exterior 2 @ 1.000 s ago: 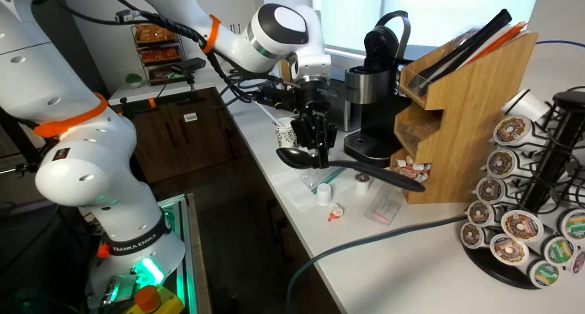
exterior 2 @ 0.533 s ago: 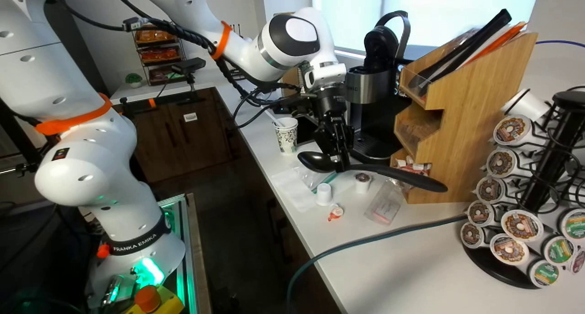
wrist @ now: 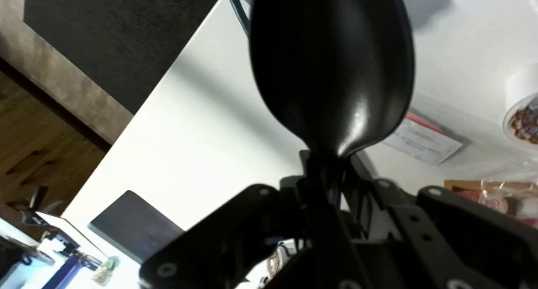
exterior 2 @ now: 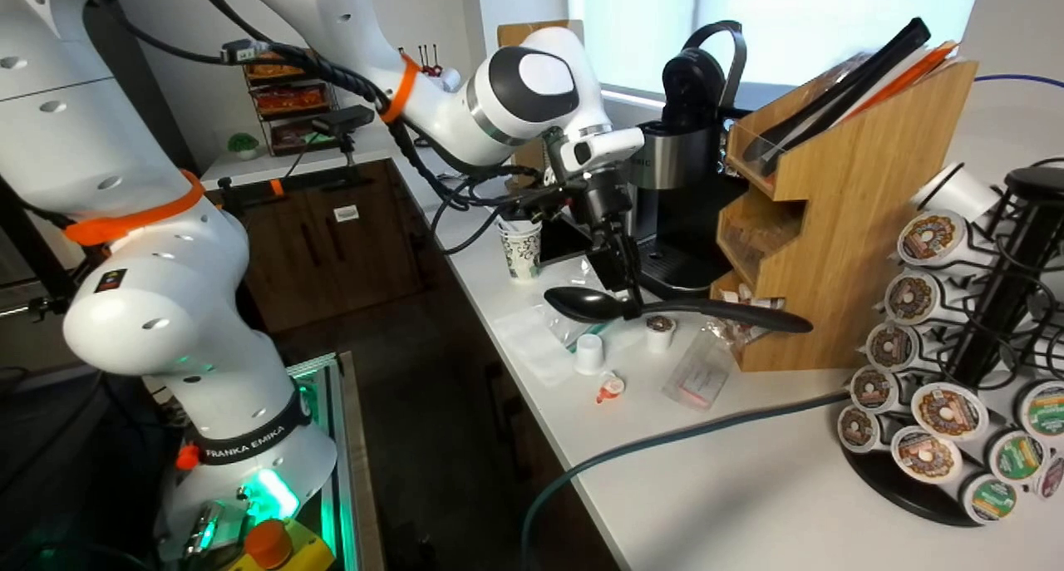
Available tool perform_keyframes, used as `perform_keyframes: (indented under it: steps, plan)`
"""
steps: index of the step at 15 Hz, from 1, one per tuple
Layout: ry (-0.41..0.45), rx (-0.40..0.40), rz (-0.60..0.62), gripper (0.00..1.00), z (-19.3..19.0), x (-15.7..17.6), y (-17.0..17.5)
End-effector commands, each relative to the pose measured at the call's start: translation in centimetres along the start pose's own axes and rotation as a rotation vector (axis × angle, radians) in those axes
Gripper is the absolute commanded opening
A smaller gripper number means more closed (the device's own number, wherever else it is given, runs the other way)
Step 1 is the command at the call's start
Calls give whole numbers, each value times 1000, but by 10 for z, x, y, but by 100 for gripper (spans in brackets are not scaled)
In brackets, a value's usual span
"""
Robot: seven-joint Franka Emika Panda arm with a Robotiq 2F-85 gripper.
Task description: Put the serving spoon on the countertop
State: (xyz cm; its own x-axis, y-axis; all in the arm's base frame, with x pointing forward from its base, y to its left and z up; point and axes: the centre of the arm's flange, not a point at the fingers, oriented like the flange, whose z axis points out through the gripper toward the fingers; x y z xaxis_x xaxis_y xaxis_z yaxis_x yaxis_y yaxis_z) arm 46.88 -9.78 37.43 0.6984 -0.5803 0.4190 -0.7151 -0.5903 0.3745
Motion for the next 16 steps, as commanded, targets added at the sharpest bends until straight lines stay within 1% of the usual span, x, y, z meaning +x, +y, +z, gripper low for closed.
perform_keyframes:
  steps: [1, 3, 4, 5, 6, 9, 12, 16]
  plan:
    - [-10, 47, -157, 5, 41, -21, 20]
    - [-13, 33, -220, 5, 61, -20, 21]
    - [-19, -28, -198, 5, 67, -19, 24]
    - [-5, -68, -174, 5, 72, -16, 27]
    - [11, -64, -187, 5, 77, -14, 29]
    - [51, -112, -232, 5, 89, -4, 25]
    - [87, -114, -330, 5, 96, 4, 14]
    - [109, -114, -395, 5, 98, 14, -2]
